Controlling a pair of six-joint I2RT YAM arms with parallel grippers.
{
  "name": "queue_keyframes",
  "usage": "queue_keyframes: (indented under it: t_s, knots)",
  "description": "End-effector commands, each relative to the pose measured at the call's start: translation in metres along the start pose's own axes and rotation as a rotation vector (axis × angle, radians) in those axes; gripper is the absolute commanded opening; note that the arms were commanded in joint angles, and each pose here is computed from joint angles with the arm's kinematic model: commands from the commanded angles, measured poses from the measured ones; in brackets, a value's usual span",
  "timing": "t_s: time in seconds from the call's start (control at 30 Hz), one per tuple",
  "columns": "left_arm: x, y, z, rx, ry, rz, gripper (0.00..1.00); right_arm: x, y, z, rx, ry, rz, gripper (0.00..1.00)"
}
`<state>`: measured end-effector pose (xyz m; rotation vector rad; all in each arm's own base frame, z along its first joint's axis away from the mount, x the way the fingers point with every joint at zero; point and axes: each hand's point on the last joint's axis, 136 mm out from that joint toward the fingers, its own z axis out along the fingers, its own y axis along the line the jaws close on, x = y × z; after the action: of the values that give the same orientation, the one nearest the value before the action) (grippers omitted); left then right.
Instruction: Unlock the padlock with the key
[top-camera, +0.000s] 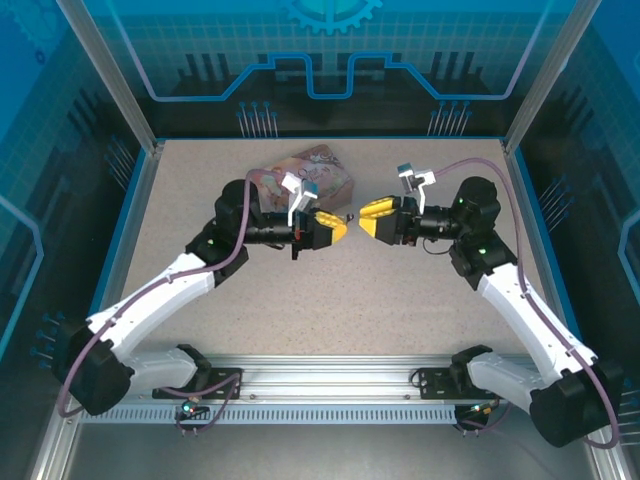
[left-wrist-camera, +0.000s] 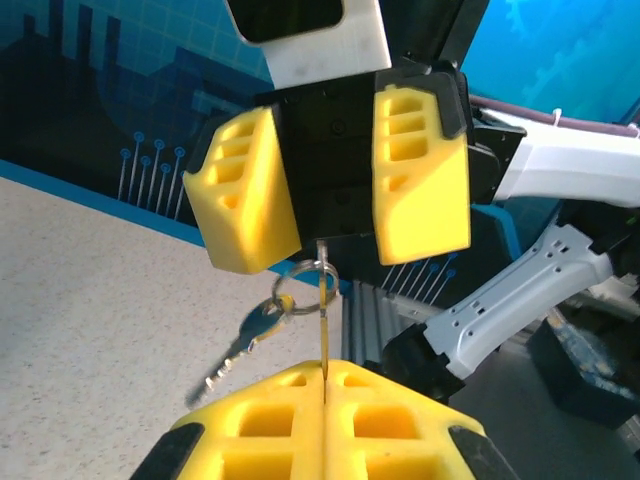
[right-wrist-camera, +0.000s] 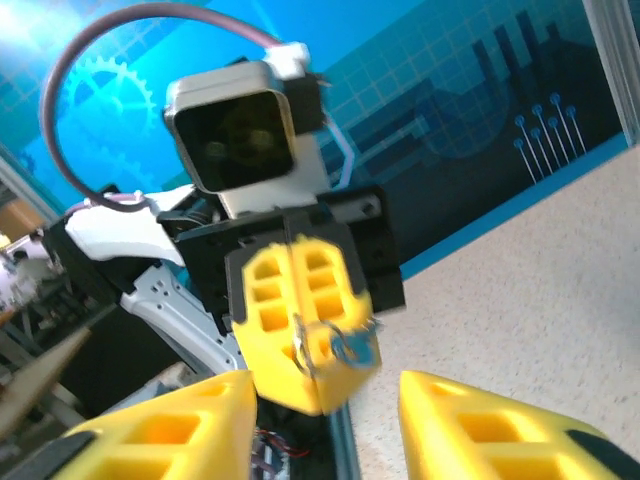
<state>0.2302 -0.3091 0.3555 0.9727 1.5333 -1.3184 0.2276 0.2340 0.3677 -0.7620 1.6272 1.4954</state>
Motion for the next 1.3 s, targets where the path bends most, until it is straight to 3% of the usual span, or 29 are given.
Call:
queue_keyframes:
  t_s: [0.0, 0.2, 0.4, 0.7, 0.87, 1.27]
  knots:
    - [0.020, -0.003, -0.020, -0.101, 0.178, 0.051, 0.00, 0.009, 0.001, -0.010, 0.015, 0.039, 0.008, 0.54]
    - [0.028, -0.004, -0.032, -0.161, 0.312, 0.029, 0.00, 0.013, 0.008, -0.001, -0.047, 0.072, -0.036, 0.66]
    - [0.031, -0.004, -0.043, -0.227, 0.460, -0.003, 0.00, 0.010, 0.017, 0.007, -0.110, 0.093, -0.090, 0.65]
    - [0.040, 0.006, -0.059, -0.331, 0.684, -0.006, 0.00, 0.015, 0.000, 0.031, -0.169, 0.130, -0.126, 0.65]
    - [0.037, 0.005, -0.058, -0.341, 0.744, -0.002, 0.00, 0.015, -0.007, 0.045, -0.187, 0.127, -0.138, 0.63]
    - [0.032, 0.005, -0.050, -0.333, 0.759, 0.017, 0.00, 0.020, -0.007, 0.071, -0.245, 0.146, -0.137, 0.53]
